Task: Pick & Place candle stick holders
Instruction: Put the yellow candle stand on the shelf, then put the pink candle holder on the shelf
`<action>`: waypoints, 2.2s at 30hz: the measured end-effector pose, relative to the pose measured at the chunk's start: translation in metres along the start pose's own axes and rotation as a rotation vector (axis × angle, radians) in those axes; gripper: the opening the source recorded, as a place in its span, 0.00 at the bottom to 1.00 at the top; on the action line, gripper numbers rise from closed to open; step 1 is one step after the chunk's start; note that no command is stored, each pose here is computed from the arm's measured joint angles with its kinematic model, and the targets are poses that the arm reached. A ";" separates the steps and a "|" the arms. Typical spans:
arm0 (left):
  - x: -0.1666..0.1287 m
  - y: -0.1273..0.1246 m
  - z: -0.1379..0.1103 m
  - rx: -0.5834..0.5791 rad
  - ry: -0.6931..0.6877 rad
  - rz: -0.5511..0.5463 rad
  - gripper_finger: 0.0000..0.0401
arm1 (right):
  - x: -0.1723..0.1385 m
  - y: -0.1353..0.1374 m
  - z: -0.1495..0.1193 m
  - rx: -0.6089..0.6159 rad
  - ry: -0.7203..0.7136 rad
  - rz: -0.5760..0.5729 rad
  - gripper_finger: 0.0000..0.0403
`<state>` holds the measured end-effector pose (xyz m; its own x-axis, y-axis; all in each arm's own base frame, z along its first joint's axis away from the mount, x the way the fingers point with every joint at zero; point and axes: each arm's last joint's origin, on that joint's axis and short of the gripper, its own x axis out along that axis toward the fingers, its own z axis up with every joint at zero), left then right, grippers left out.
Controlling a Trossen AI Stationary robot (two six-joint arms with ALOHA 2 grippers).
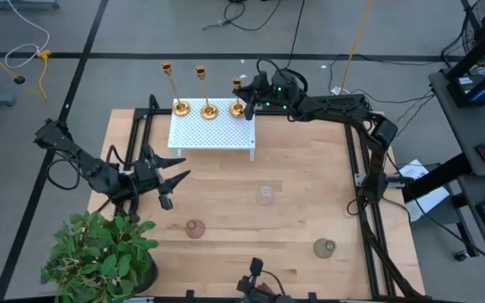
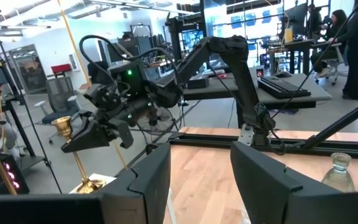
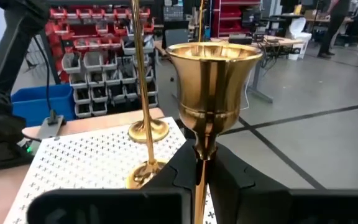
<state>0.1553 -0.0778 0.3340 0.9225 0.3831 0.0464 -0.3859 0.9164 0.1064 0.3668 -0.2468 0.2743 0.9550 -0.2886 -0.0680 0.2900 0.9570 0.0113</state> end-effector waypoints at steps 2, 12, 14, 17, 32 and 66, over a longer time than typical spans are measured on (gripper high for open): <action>0.000 0.000 0.000 0.000 0.000 0.000 0.44 | 0.001 0.002 -0.002 0.000 0.013 0.005 0.04; 0.000 0.000 -0.001 -0.044 0.004 0.000 0.44 | 0.001 0.005 -0.004 -0.015 0.040 0.007 0.13; 0.000 0.000 -0.002 -0.028 0.013 -0.002 0.44 | 0.002 0.005 -0.004 -0.016 0.040 0.007 0.16; 0.000 -0.001 -0.006 0.049 0.036 -0.007 0.44 | 0.002 0.005 -0.004 -0.015 0.041 0.008 0.21; -0.003 -0.016 -0.046 -0.007 0.348 -0.315 0.44 | 0.001 0.005 -0.010 -0.004 0.093 0.011 0.51; -0.020 -0.028 -0.134 -0.013 0.669 -0.510 0.72 | -0.045 0.019 0.005 -0.044 0.296 -0.047 0.67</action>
<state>0.1477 -0.0958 0.1974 0.7918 -0.0935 -0.6036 0.0744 0.9956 -0.0566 0.3300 -0.2154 0.2824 0.8792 -0.3172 -0.3555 0.3243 0.9451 -0.0410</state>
